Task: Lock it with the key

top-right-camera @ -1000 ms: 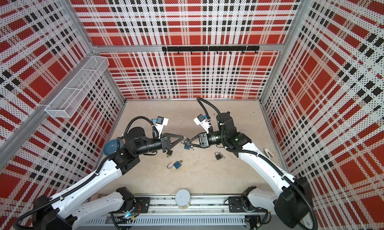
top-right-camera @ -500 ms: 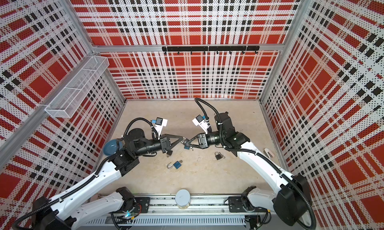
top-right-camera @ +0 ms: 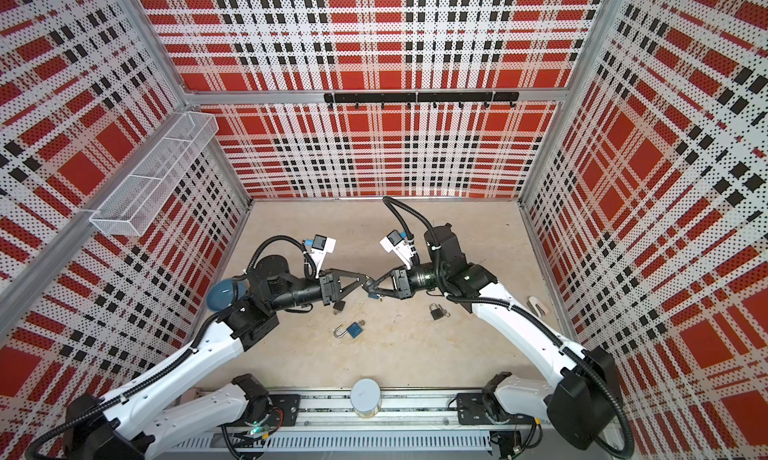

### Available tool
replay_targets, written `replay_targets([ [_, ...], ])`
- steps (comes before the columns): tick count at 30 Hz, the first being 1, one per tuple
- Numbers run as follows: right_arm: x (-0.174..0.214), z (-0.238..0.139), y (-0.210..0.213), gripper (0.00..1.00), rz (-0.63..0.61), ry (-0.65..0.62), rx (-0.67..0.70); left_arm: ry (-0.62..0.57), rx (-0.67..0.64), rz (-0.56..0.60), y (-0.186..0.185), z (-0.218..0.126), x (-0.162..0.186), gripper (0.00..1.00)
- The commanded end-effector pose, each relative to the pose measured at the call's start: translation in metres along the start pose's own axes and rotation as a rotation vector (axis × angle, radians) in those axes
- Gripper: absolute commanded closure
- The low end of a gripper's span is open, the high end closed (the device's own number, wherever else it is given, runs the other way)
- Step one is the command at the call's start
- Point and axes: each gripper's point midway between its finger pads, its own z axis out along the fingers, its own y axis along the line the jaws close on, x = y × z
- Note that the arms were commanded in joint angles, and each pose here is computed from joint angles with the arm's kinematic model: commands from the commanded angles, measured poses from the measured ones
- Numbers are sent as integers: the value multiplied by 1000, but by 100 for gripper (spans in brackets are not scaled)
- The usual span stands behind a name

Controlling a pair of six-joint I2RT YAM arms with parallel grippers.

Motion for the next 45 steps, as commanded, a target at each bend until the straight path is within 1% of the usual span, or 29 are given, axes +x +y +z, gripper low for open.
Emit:
replay_targets([
  [1, -25, -1, 15, 100, -139, -69, -14, 27, 88, 6, -23, 0, -1, 82],
  [3, -25, -1, 14, 100, -139, -69, -14, 27, 92, 7, -24, 0, -2, 82],
  [4, -25, -1, 15, 100, -140, -69, -16, 27, 94, 8, -24, -1, -2, 84],
  [10, -27, -1, 16, 100, -148, -75, -15, 35, 103, 5, -25, -1, 0, 100],
  [15, -28, -1, 16, 100, -153, -78, -16, 29, 94, 3, -22, -3, 1, 100],
  [19, -30, -2, 14, 100, -154, -89, 0, -5, 67, -2, -15, -6, -4, 100],
  [20, -30, -2, 12, 95, -151, -93, 10, -13, 60, -6, -14, -7, -5, 100],
  [22, -30, -1, 11, 93, -155, -95, 8, -39, 54, -5, -13, -9, -11, 100],
  [23, -31, -2, 11, 89, -158, -99, 9, -50, 52, -2, -12, -10, -13, 100],
  [24, -31, -1, 11, 85, -159, -102, 8, -61, 46, -1, -11, -11, -16, 100],
  [26, -31, -1, 8, 71, -157, -111, 13, -93, 30, 6, -7, -11, -22, 100],
  [28, -31, -2, 5, 63, -152, -120, 26, -124, 32, 7, -5, -11, -26, 100],
  [30, -32, -5, 3, 57, -149, -132, 33, -148, 41, -2, -3, -11, -30, 100],
  [34, -37, -17, -2, 51, -144, -177, 44, -175, 44, 1, -1, -11, -36, 100],
  [38, -40, -29, -14, 51, -126, -214, 75, -198, 30, 32, 1, -13, -47, 100],
  [41, -40, -39, -16, 50, -121, -257, 80, -195, 32, 18, 3, -9, -60, 100],
  [45, -38, -48, -23, 50, -120, -267, 117, -188, 24, 16, 7, 1, -66, 100],
])
